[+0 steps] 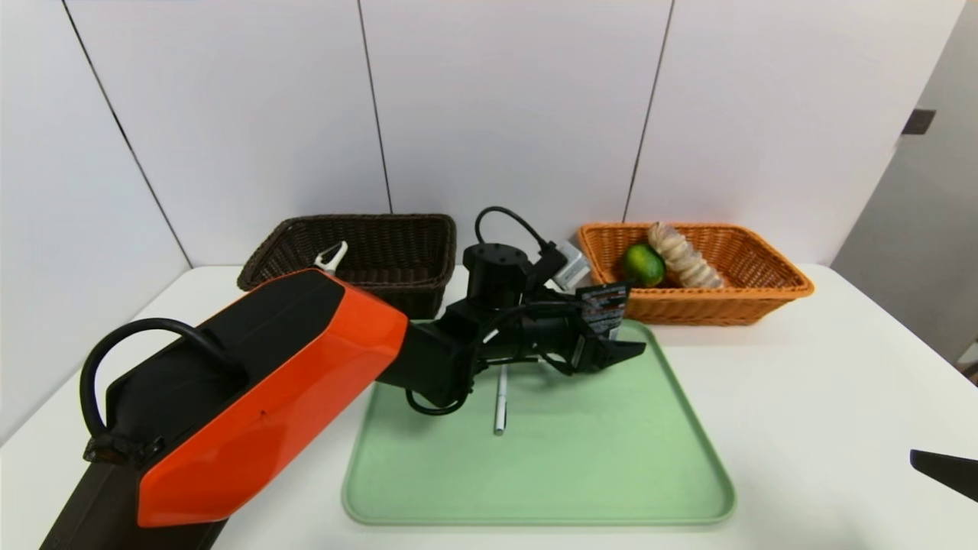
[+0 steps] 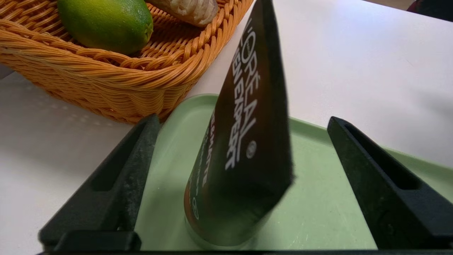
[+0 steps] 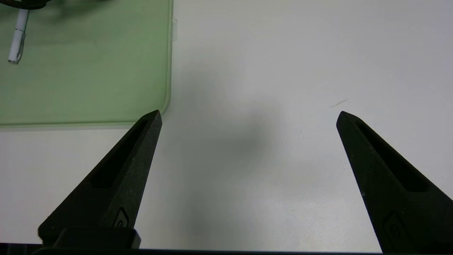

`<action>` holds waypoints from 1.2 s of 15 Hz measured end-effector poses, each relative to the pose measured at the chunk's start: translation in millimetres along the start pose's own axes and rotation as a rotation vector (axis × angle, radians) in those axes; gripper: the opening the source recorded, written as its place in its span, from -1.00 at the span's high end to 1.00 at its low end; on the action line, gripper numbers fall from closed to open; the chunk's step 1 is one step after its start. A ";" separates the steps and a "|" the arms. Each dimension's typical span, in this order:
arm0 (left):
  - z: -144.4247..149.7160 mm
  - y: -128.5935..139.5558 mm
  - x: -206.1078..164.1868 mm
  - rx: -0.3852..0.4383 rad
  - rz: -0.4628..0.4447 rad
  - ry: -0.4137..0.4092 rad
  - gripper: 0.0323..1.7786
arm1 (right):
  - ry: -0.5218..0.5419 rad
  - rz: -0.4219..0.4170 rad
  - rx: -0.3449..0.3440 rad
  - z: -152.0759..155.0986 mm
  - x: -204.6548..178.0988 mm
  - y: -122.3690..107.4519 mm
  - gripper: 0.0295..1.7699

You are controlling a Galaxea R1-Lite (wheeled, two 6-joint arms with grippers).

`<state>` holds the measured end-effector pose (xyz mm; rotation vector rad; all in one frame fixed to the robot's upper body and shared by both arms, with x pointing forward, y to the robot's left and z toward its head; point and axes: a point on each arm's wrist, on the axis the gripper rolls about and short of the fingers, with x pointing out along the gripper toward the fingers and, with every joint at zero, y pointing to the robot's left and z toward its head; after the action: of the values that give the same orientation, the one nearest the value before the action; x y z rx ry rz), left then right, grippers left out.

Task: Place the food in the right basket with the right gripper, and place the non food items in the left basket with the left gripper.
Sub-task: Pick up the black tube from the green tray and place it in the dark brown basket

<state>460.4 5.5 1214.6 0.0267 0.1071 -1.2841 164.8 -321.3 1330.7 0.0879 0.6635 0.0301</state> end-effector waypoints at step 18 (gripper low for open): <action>37.9 -10.8 -21.3 -0.123 0.021 0.010 0.58 | 0.026 -0.002 -0.003 -5.7 4.3 -0.6 -0.93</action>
<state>446.5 19.8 1254.7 -0.0712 0.1938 -1.2541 164.7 -321.2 1323.5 0.0835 0.6893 0.0303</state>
